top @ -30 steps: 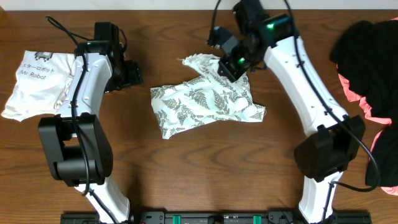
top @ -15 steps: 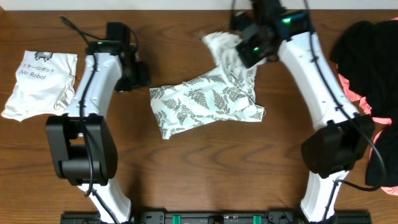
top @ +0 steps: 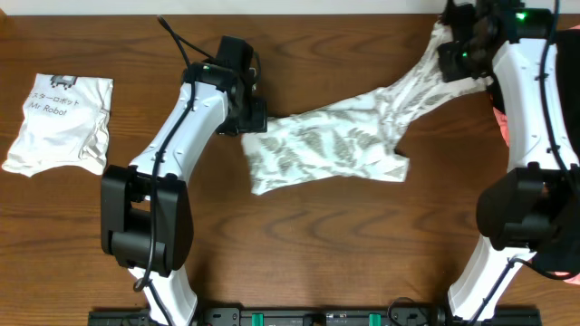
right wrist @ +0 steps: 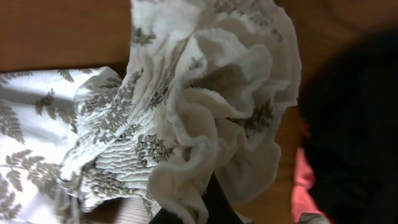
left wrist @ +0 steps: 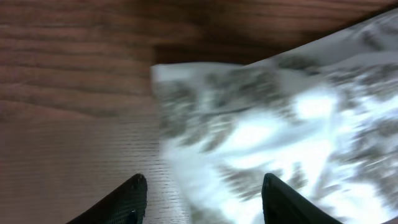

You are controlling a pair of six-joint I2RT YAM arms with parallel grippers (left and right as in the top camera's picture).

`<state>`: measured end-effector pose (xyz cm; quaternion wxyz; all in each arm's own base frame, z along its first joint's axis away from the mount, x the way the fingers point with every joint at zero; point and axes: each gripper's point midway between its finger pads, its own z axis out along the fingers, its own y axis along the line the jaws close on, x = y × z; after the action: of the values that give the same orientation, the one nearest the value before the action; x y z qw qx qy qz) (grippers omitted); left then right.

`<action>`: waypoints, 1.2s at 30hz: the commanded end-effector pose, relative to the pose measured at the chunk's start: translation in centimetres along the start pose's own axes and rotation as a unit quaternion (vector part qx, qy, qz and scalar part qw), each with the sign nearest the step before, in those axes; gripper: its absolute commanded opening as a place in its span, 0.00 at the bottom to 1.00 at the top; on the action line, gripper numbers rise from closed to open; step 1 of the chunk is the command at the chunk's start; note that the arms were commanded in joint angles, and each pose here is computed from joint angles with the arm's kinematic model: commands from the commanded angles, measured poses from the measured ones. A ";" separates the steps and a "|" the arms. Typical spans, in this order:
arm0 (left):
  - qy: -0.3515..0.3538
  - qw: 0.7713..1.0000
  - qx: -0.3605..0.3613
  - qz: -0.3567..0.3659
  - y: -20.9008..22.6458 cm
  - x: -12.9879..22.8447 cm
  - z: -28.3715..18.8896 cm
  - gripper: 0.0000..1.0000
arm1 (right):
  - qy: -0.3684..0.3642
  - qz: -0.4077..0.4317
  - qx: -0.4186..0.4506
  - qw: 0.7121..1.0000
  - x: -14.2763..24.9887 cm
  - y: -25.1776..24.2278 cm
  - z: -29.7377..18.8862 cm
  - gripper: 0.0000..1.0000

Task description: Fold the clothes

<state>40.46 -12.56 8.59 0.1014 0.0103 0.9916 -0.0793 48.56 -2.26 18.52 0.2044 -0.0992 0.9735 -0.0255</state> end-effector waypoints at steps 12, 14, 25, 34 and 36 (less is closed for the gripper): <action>0.014 1.000 0.026 -0.004 -1.4 0.7 0.3 0.32 | -0.055 0.004 0.054 0.997 -1.9 -6.3 -5.0 0.01; 0.019 0.999 0.040 0.002 -2.4 1.1 0.3 0.15 | -0.059 -0.002 0.043 0.997 -2.2 -5.4 -4.9 0.01; -0.001 0.992 0.105 0.075 -11.4 2.4 0.5 0.06 | -0.075 -0.029 -0.035 0.996 -3.3 -0.2 -4.9 0.01; 0.004 0.987 0.122 0.105 -16.8 4.2 4.2 0.06 | -0.071 -0.029 -0.053 0.996 -3.3 1.4 -4.7 0.01; 0.024 0.987 0.113 0.107 -16.7 5.1 6.3 0.06 | -0.069 -0.029 -0.055 0.996 -3.2 1.5 -4.7 0.01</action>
<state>36.89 -30.07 7.91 0.1260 0.1442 0.9622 -0.1939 49.18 -0.80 23.10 0.2528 -0.1410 0.9570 0.0161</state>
